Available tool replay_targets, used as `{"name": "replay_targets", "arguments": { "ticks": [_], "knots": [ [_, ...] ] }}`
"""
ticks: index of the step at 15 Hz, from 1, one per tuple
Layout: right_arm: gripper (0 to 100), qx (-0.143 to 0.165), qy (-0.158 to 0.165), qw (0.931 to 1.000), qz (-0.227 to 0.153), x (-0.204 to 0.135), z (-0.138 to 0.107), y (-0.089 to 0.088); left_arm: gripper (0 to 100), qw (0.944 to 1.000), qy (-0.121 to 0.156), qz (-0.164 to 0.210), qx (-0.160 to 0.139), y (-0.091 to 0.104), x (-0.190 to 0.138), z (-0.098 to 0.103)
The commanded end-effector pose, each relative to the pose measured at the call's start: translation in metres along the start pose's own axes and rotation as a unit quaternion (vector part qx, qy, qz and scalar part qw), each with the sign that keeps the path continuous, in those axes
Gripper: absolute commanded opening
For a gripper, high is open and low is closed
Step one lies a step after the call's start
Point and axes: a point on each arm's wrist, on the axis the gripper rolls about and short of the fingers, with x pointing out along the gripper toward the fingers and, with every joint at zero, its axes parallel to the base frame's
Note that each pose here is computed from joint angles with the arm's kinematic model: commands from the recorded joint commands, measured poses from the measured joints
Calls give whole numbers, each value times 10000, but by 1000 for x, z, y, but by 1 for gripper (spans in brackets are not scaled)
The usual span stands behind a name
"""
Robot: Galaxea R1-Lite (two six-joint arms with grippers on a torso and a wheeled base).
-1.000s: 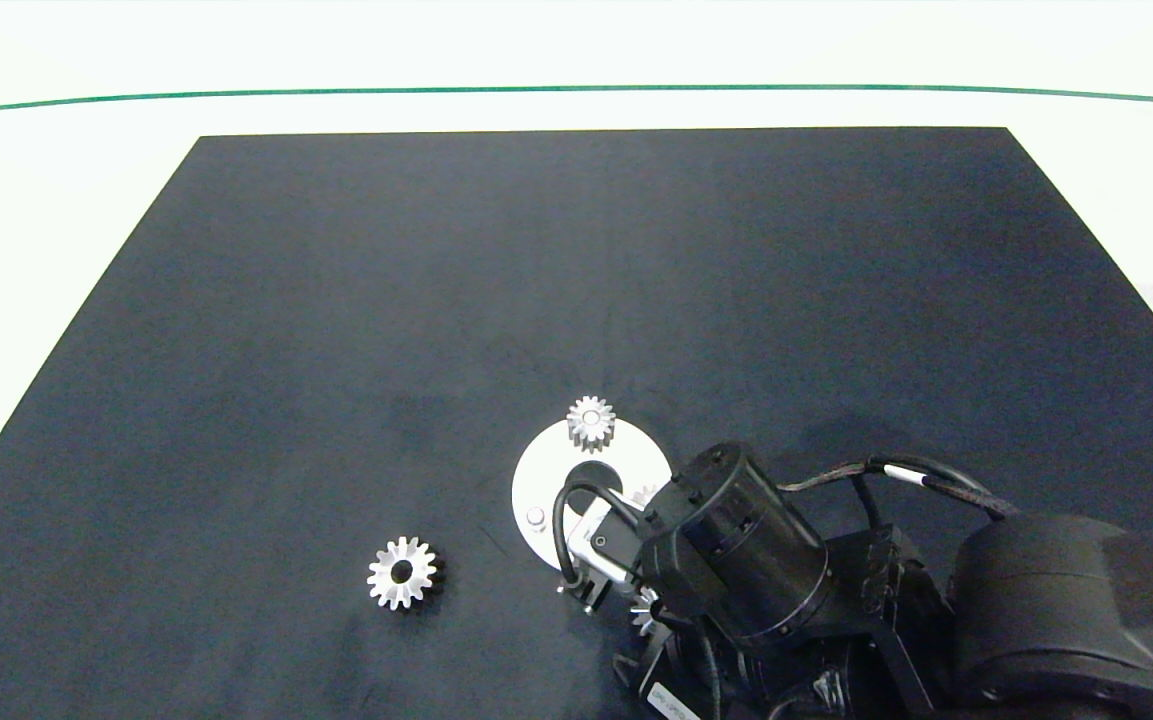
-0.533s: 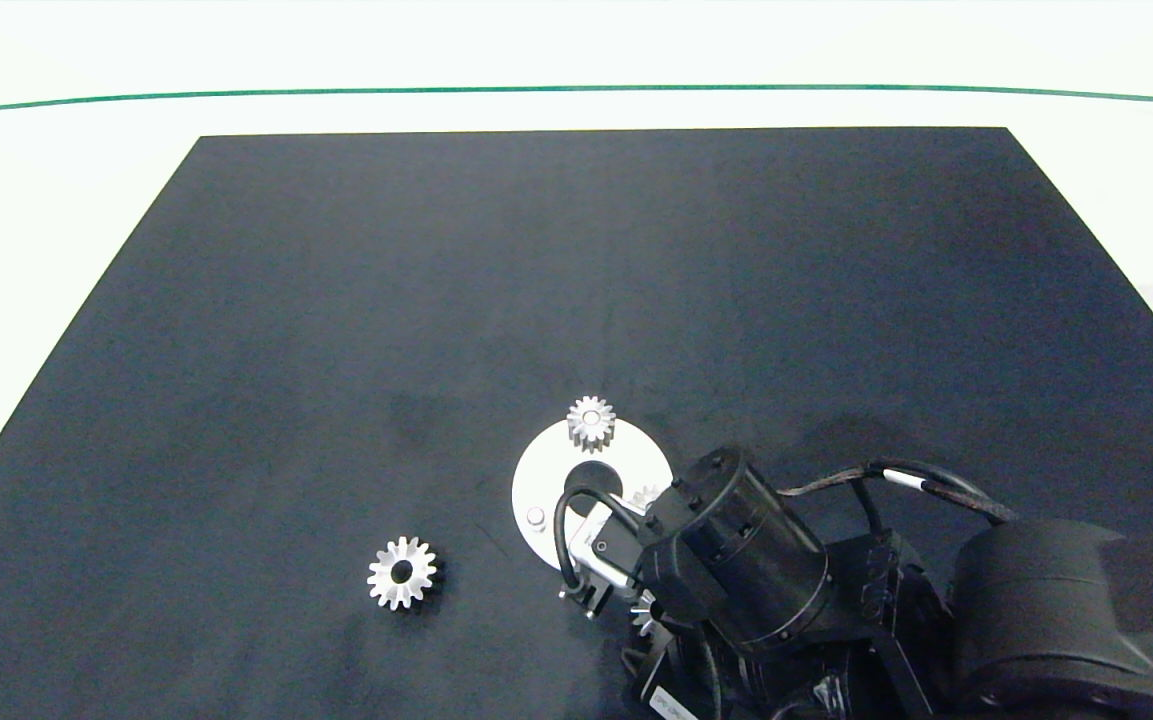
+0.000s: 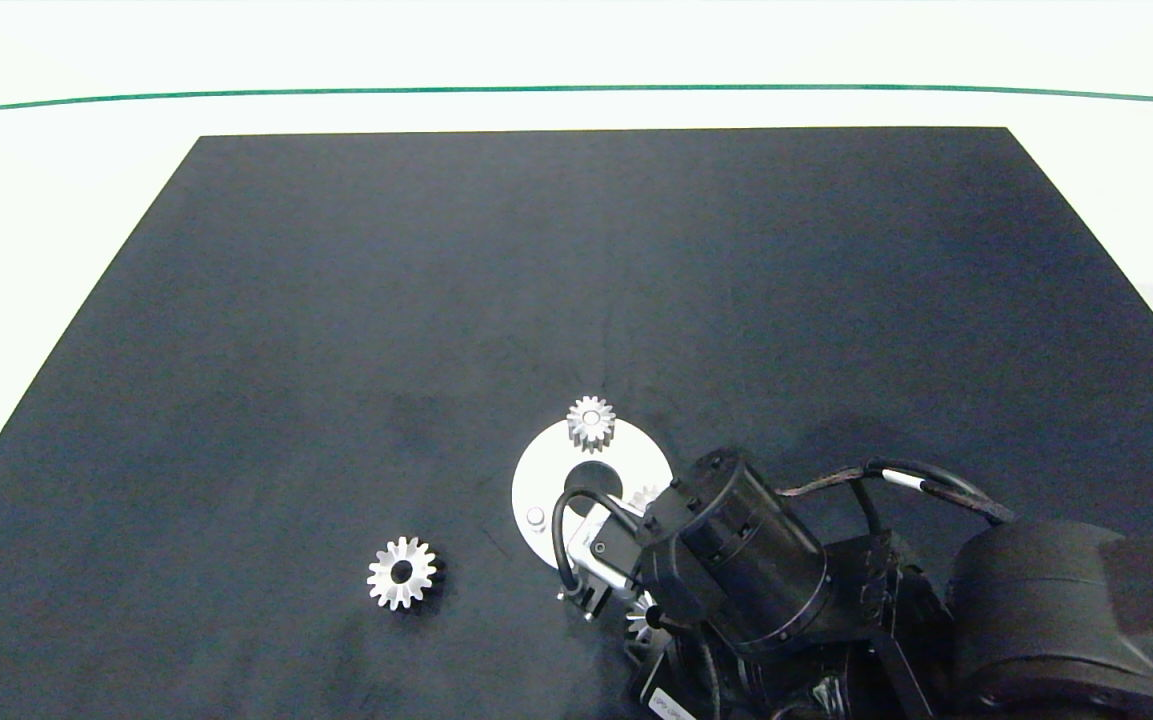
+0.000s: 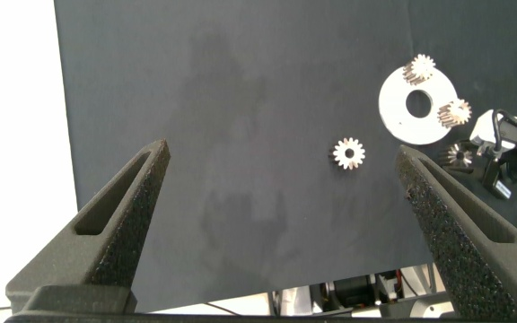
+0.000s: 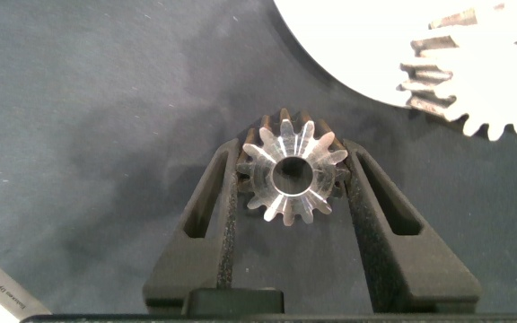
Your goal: Remove an incorrectly installed larger gear and replace it with the correct smaller gear
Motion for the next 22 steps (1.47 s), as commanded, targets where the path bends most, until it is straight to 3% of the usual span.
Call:
{"name": "replay_targets", "arguments": {
  "ticks": [1,4,11,15,22],
  "knots": [
    [40,-79,-245,9997,0,-11,11,1,100,10000,33,11,6,0,0,-1],
    [40,-378,-401,9985,-40,-25,27,-4,100,10000,33,11,6,0,0,-1],
    [40,-436,-444,9980,-127,-35,86,-24,100,10000,40,12,8,0,0,-1],
    [40,-492,-356,9981,-87,-31,111,-24,100,10000,26,10,11,0,-1,-1],
    [40,-613,-180,9980,34,-10,120,-8,100,10000,-39,3,27,2,-5,-3]
  ]
}}
